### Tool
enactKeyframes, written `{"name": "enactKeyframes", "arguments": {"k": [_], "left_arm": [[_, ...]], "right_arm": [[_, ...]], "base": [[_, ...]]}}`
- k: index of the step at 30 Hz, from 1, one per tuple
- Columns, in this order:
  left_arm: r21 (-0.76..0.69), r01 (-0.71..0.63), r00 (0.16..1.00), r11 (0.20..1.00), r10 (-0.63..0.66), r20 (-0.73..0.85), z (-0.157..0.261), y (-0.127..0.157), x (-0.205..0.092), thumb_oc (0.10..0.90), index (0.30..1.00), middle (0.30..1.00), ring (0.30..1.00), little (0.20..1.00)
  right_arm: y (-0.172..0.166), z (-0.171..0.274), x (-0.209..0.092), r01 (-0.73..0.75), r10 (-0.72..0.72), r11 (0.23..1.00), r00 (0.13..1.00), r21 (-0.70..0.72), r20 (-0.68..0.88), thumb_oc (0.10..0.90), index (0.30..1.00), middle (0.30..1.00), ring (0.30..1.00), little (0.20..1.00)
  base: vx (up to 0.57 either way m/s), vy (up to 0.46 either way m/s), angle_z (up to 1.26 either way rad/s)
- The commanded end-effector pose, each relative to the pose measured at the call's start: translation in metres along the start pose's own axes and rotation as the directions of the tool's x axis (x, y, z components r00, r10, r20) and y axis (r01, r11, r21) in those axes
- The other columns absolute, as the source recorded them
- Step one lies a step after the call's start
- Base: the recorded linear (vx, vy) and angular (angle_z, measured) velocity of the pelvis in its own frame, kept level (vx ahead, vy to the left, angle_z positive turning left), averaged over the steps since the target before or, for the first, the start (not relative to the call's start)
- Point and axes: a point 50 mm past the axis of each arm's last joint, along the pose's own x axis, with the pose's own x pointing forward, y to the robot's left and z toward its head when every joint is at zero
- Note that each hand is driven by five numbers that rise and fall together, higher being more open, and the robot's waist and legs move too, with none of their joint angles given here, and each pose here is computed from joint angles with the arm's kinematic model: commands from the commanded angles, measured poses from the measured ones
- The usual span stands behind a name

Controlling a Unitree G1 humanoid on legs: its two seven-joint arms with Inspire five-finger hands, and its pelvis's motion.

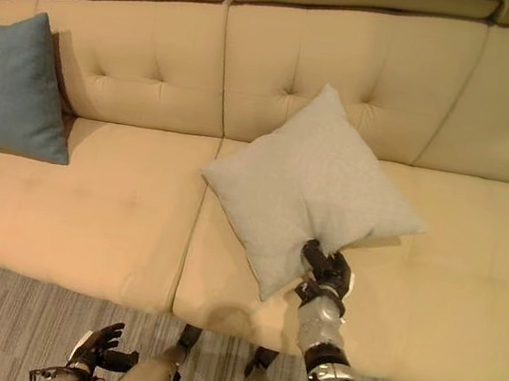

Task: Pick up all the scattered cushions and arrange them neatly on the sofa.

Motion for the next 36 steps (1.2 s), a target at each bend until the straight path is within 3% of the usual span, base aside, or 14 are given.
{"name": "enactKeyframes", "arguments": {"k": [1, 6, 8, 16, 17, 25, 36], "left_arm": [[-0.080, -0.067, 0.996, 0.995, 0.071, 0.045, 0.007, 0.019, 0.001, 0.800, 0.900, 0.900, 0.900, 0.900], [-0.195, -0.077, 0.981, 0.978, 0.109, 0.160, 0.037, 0.028, 0.003, 0.800, 0.900, 0.900, 0.900, 0.900], [-0.265, -0.065, 0.951, 0.962, 0.141, 0.277, 0.069, 0.035, 0.003, 0.800, 0.900, 0.900, 0.900, 0.900], [-0.355, -0.010, 0.862, 0.935, 0.188, 0.471, 0.129, 0.046, -0.002, 0.800, 0.900, 0.900, 0.900, 0.900], [-0.365, 0.017, 0.837, 0.931, 0.187, 0.515, 0.145, 0.047, -0.004, 0.800, 0.900, 0.900, 0.900, 0.900], [-0.306, 0.086, 0.805, 0.948, 0.115, 0.582, 0.175, 0.049, -0.003, 0.800, 0.900, 0.900, 0.900, 0.900], [-0.189, 0.086, 0.692, 0.978, 0.078, 0.718, 0.251, 0.075, -0.011, 0.800, 0.900, 0.900, 0.900, 0.900]], "right_arm": [[0.005, 0.033, -0.002, -0.125, 0.142, 0.986, 0.977, -0.115, 0.161, 0.400, 0.300, 0.300, 0.300, 0.300], [-0.014, 0.039, -0.008, -0.143, 0.183, 0.964, 0.968, -0.224, 0.171, 0.400, 0.300, 0.300, 0.300, 0.300], [-0.025, 0.041, -0.013, -0.165, 0.218, 0.942, 0.963, -0.292, 0.161, 0.400, 0.300, 0.300, 0.300, 0.300], [-0.041, 0.036, -0.020, -0.205, 0.266, 0.887, 0.959, -0.414, 0.096, 0.400, 0.300, 0.300, 0.300, 0.300], [-0.045, 0.033, -0.022, -0.234, 0.293, 0.851, 0.955, -0.471, 0.055, 0.400, 0.300, 0.300, 0.300, 0.300], [-0.039, 0.030, -0.030, -0.344, 0.399, 0.767, 0.917, -0.541, -0.018, 0.400, 0.300, 0.300, 0.300, 0.300], [0.003, 0.048, -0.039, -0.535, 0.624, 0.610, 0.779, -0.585, -0.062, 0.400, 0.300, 0.300, 0.300, 0.300]], "base": [[0.04, -0.035, 0.08], [0.01, -0.019, 0.00], [0.00, -0.025, -0.05], [-0.01, -0.009, -0.16], [-0.02, -0.008, -0.22], [-0.02, 0.010, -0.21], [-0.05, 0.013, -0.14]]}}
